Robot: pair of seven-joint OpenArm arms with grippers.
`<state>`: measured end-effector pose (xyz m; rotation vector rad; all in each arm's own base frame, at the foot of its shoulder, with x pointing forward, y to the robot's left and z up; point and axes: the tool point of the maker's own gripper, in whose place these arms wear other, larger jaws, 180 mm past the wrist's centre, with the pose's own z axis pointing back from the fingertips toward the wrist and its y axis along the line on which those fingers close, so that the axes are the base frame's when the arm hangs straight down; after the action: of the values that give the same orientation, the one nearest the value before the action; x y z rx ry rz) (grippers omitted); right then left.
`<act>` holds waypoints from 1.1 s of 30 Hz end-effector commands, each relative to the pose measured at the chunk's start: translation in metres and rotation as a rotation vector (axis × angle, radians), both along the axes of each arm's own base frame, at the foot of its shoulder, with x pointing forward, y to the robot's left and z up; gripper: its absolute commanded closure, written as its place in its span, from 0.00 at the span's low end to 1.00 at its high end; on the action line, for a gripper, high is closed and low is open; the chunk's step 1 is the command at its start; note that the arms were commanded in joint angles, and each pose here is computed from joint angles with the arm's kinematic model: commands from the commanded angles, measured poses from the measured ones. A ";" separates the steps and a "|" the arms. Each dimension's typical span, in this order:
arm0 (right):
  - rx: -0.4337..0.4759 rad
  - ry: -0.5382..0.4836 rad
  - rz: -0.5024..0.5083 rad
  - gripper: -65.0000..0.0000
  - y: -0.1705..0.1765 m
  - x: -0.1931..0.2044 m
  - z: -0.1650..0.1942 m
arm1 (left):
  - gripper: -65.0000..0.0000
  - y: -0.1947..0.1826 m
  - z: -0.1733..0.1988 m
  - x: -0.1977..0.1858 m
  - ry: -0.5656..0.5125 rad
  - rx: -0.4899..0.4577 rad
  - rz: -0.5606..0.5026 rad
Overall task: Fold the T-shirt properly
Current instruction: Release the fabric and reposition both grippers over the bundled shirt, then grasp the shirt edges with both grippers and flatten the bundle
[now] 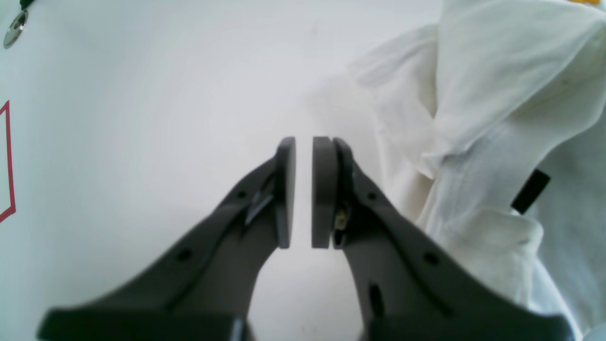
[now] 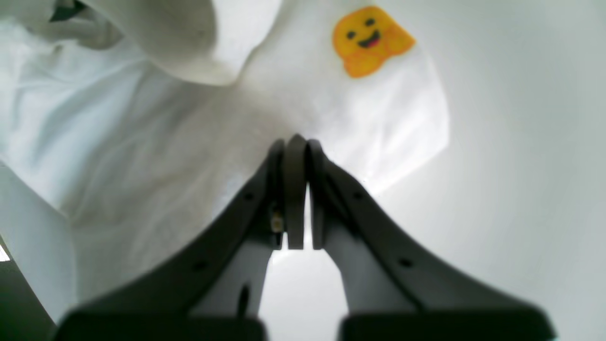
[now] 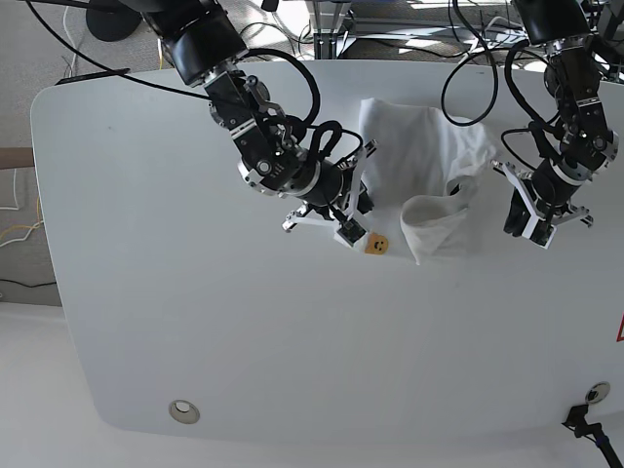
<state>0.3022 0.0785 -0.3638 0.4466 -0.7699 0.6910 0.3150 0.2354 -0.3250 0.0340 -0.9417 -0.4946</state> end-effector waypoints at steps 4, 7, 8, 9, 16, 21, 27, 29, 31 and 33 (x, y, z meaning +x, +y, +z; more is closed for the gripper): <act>0.069 -0.025 0.035 1.00 0.039 0.014 0.019 | 0.93 0.002 0.017 0.008 -0.058 -0.002 -0.006; 0.099 -0.014 0.042 1.00 0.058 0.019 0.016 | 0.93 0.001 0.018 0.009 -0.062 0.000 -0.008; 0.113 -0.017 0.053 1.00 0.066 0.018 0.014 | 0.93 0.001 0.018 0.009 -0.062 0.000 -0.008; 0.116 -0.020 0.061 1.00 0.070 0.019 0.012 | 0.93 0.001 0.018 0.009 -0.062 0.000 -0.008; 0.127 -0.028 0.098 1.00 0.100 0.034 0.018 | 0.93 0.002 0.018 0.007 -0.060 0.001 -0.007; 0.195 -0.128 0.083 1.00 0.104 0.059 0.048 | 0.93 0.002 0.017 0.007 -0.057 0.001 -0.007; 0.222 -0.175 0.021 1.00 0.089 0.084 0.068 | 0.93 0.000 0.021 0.010 -0.071 -0.001 -0.013; 0.204 -0.182 -0.003 1.00 0.072 0.088 0.066 | 0.93 -0.007 0.034 0.015 -0.108 0.004 -0.031; 0.179 -0.191 -0.020 1.00 0.054 0.089 0.064 | 0.93 -0.033 0.037 0.018 -0.127 -0.026 -0.071; 0.165 -0.182 -0.031 1.00 0.042 0.083 0.055 | 0.93 -0.050 0.037 0.017 -0.130 -0.041 -0.108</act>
<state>0.3764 0.1179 -0.3327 0.5059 -0.9368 0.6448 0.3291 0.1975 -0.2982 0.0014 -1.0416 -0.5503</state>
